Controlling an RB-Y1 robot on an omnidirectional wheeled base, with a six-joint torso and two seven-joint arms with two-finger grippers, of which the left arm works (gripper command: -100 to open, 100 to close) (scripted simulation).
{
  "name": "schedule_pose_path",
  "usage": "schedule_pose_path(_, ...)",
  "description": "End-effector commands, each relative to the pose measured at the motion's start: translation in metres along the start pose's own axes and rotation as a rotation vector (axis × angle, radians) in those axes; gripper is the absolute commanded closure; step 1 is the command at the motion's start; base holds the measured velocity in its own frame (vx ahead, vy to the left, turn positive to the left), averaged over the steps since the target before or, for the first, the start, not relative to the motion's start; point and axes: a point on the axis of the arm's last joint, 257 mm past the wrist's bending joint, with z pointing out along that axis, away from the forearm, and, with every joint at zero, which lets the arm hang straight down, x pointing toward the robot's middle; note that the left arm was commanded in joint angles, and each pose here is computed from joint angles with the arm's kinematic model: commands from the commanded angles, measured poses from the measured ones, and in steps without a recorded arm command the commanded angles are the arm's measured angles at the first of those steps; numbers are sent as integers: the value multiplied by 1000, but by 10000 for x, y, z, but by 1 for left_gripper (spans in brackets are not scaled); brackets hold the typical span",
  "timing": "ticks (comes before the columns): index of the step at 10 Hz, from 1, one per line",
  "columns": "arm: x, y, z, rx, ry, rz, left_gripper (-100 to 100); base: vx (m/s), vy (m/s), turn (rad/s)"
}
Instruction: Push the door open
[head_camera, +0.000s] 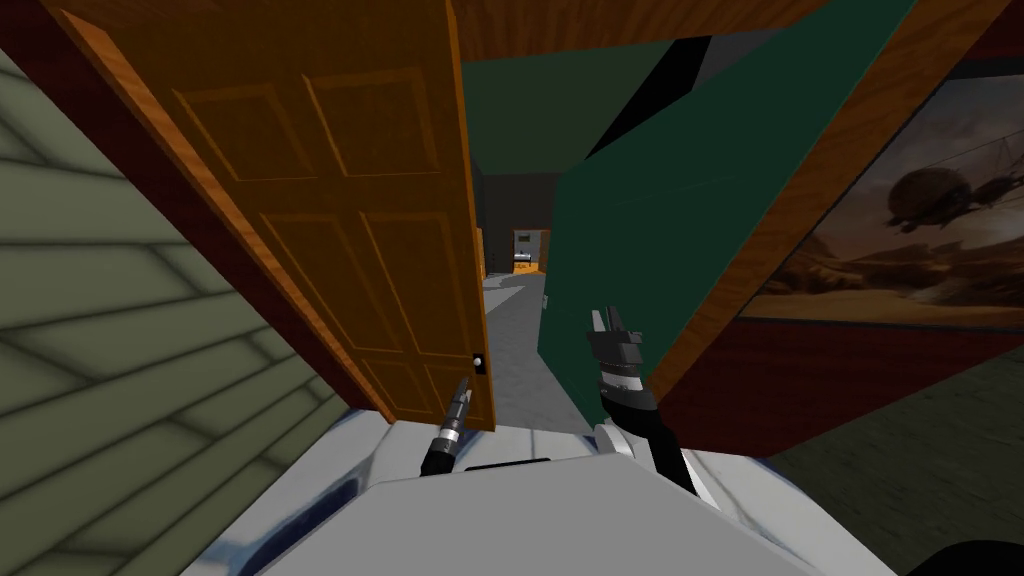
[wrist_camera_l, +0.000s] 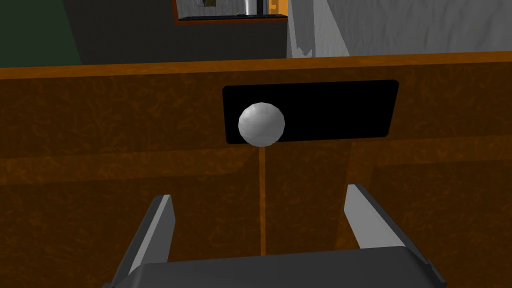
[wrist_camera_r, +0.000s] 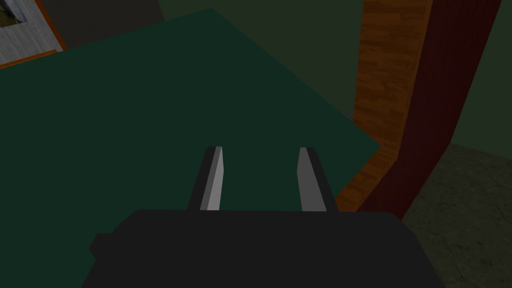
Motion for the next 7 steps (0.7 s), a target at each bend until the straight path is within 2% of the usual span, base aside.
schedule_pose_path(1, -17, 7, 12, 0, -3, 2, -100, 157, -49, -23)
schedule_pose_path(5, -20, 17, 57, 1, -14, -5, -100, 216, -17, -23)
schedule_pose_path(6, -22, 15, 48, 1, -12, -3, -100, 83, 2, 5)
schedule_pose_path(7, -22, 15, 48, 1, -12, -3, 100, -16, -3, 1)
